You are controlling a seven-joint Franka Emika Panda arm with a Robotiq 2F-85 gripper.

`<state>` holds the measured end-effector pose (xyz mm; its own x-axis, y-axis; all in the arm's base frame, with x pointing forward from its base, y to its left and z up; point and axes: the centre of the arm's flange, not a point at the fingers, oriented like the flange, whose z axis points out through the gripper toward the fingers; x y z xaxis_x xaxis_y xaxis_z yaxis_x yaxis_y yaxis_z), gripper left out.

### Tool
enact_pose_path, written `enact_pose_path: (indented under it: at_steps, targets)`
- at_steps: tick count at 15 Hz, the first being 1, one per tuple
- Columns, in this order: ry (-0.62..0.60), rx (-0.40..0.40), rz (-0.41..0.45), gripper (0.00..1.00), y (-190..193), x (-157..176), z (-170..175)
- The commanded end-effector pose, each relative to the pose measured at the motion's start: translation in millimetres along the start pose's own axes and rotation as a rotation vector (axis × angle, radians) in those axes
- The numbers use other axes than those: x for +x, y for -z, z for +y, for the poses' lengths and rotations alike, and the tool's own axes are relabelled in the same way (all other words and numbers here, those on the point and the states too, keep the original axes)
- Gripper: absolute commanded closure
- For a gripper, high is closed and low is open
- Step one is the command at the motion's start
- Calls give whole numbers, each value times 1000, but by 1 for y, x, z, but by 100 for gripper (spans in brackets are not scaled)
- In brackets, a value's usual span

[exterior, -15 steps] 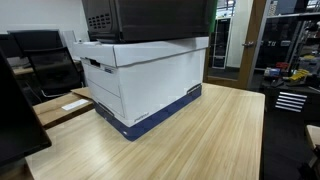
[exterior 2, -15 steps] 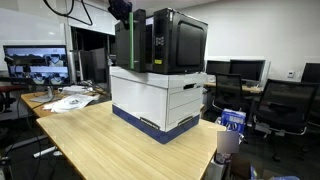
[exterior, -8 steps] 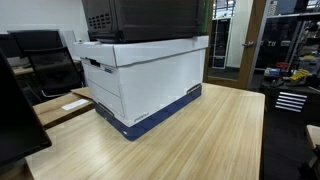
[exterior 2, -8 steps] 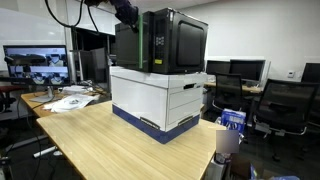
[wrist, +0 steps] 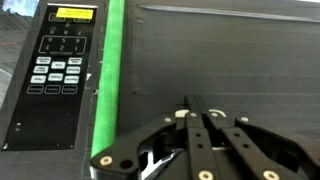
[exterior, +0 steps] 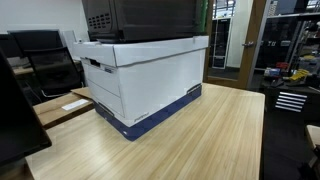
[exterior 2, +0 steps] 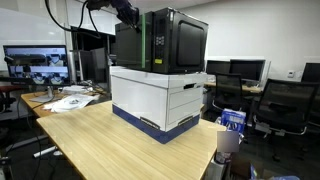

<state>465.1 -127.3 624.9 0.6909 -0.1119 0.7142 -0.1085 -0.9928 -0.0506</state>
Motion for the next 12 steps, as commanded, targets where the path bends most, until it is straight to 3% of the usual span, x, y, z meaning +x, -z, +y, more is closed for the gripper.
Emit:
enact_pose_path:
  at_steps: [1,6,10,12]
  targets:
    - [-40,-10,62,99,-17,6,-1]
    - [-61,-35,95,99,-25,11,0]
    - [-55,22,-152,99,5,-9,7]
    - [-63,19,-225,99,16,-16,16]
